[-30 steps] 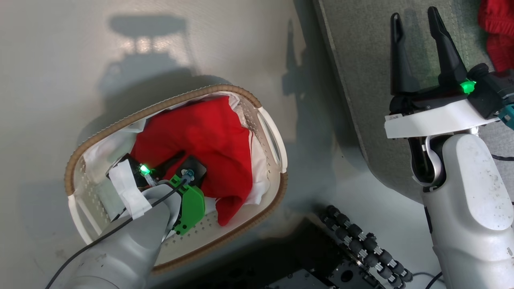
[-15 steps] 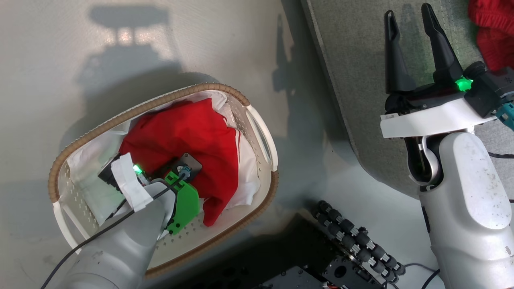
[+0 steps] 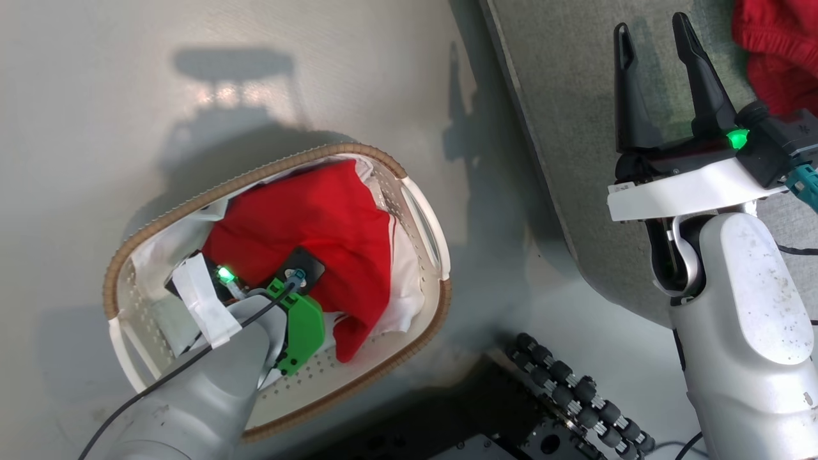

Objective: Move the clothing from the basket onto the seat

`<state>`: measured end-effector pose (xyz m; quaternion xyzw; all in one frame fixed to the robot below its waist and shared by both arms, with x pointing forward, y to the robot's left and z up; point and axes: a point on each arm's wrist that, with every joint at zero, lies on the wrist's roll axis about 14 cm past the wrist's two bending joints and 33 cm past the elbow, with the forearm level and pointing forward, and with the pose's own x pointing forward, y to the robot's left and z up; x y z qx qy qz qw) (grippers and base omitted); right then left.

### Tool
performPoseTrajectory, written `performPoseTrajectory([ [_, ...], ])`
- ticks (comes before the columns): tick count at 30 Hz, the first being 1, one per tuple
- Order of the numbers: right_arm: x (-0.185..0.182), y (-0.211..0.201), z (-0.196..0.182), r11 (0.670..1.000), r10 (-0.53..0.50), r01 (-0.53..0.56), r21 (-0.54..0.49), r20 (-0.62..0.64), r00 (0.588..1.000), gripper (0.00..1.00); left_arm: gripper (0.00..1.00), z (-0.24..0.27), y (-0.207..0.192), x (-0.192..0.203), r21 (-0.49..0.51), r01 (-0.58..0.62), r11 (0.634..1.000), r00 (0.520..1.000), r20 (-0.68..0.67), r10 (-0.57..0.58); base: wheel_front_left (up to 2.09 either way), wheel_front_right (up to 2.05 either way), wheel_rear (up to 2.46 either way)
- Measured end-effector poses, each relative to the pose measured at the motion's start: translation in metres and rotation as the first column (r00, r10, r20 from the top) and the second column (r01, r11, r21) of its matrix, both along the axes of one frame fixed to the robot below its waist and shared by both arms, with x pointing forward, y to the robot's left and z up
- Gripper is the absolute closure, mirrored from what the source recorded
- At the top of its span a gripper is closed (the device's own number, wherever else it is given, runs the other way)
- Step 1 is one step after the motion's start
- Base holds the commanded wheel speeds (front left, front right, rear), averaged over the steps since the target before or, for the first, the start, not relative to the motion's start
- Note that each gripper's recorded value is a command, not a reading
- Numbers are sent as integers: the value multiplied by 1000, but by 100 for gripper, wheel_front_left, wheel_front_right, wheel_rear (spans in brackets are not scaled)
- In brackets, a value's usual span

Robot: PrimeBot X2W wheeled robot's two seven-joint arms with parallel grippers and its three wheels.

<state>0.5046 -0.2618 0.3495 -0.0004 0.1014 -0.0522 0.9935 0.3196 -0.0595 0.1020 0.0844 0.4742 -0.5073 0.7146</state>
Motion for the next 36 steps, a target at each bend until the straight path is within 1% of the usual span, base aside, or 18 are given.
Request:
performPoseTrajectory([
  [5,0,2,10,1000,4,-4,-6,19,1000,0,100,21,-9,12,-69,-41,997,998,34,44,0,0,0],
  [7,-1,2,15,1000,3,-3,-7,25,1000,0,100,32,-13,18,-99,-82,992,996,35,86,0,0,0],
  [11,-2,2,27,1000,2,-1,-19,46,999,0,100,55,-19,33,-159,-118,980,988,76,131,0,0,0],
  [14,-6,2,35,1000,1,1,-30,54,999,0,100,78,-21,50,-218,-157,963,976,118,185,0,0,0],
  [19,-16,2,47,999,-2,5,-46,62,998,0,100,117,-17,67,-297,-202,934,948,181,262,0,0,0],
  [24,-27,5,63,998,3,1,-61,78,997,0,100,166,-13,83,-380,-219,899,907,260,331,0,0,0],
  [29,-38,10,80,998,11,-4,-63,104,995,0,100,215,-5,95,-446,-207,871,857,346,382,0,0,0],
  [36,-60,20,102,998,29,-21,-59,134,991,0,100,289,11,110,-523,-175,834,757,471,453,0,0,0],
])
